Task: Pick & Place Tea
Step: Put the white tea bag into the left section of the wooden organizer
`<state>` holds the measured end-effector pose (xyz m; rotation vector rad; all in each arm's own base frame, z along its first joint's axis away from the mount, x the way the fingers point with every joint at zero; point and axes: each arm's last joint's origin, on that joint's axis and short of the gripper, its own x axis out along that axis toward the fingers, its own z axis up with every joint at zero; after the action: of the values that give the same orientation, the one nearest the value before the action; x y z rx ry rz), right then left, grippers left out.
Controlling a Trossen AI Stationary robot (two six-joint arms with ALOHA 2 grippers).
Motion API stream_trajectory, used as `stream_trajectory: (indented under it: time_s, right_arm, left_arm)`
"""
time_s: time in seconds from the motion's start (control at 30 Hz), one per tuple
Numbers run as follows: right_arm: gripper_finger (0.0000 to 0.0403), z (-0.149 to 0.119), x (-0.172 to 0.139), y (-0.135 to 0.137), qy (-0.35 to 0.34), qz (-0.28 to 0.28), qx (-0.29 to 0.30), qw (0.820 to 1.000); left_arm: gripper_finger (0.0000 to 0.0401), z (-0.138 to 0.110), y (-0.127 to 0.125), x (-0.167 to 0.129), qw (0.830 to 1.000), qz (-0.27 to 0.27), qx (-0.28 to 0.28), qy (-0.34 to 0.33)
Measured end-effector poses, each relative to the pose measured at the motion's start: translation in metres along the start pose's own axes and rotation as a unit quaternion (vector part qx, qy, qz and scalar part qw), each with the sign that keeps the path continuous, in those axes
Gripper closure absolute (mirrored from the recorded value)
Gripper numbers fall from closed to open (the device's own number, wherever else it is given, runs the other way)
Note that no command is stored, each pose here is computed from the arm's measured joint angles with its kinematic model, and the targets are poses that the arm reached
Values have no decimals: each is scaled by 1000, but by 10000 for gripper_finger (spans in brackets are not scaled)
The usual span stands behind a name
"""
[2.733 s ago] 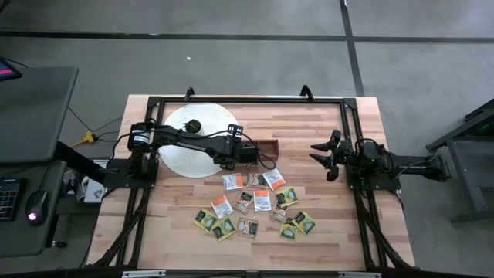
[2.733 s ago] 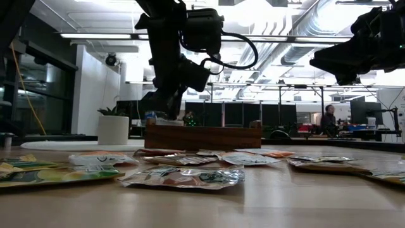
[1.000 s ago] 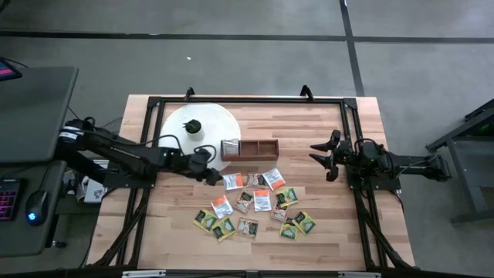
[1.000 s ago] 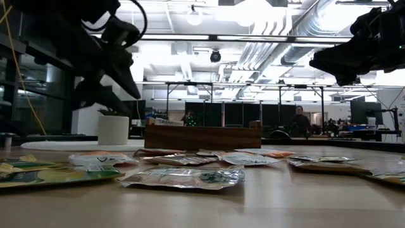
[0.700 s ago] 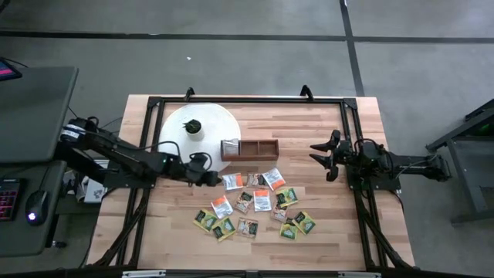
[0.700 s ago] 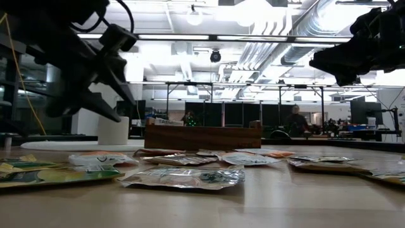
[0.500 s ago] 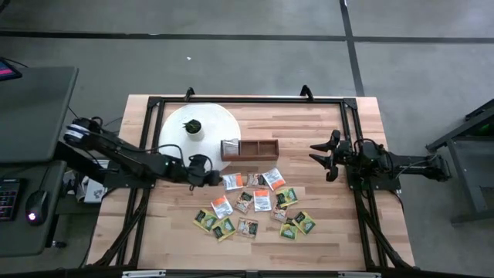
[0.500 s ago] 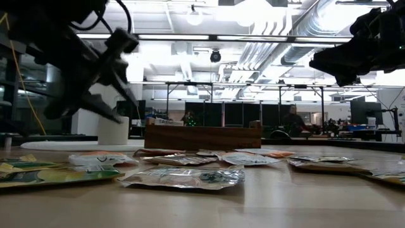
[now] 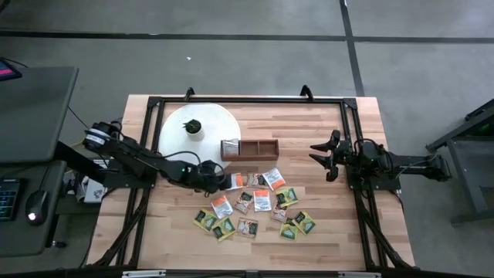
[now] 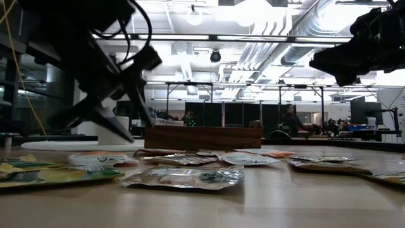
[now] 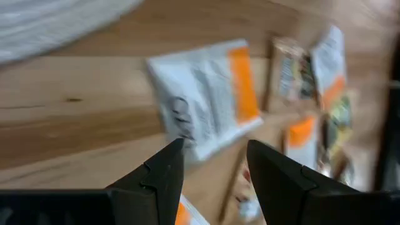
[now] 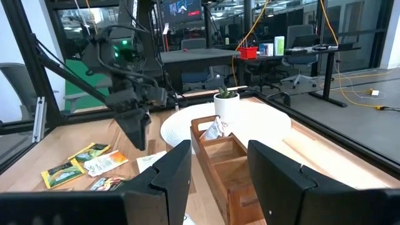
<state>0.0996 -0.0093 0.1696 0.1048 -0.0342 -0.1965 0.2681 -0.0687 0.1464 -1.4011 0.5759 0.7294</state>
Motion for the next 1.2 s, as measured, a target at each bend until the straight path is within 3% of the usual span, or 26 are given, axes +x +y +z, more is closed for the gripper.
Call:
stream_trajectory:
  time_s: [0.33,0.63,0.83,1.2]
  right_arm:
    - [250,0,0,0,0,0,0,1000]
    - [250,0,0,0,0,0,0,1000]
    - [250,0,0,0,0,0,0,1000]
    - [250,0,0,0,0,0,0,1000]
  left_arm:
    - [230,-2,-2,3,999,52,-8,-10]
    - [230,-2,-11,1,999,36,6,-20]
    - [229,-1,-7,1,998,58,28,-20]
    - [229,2,-7,2,998,64,13,-25]
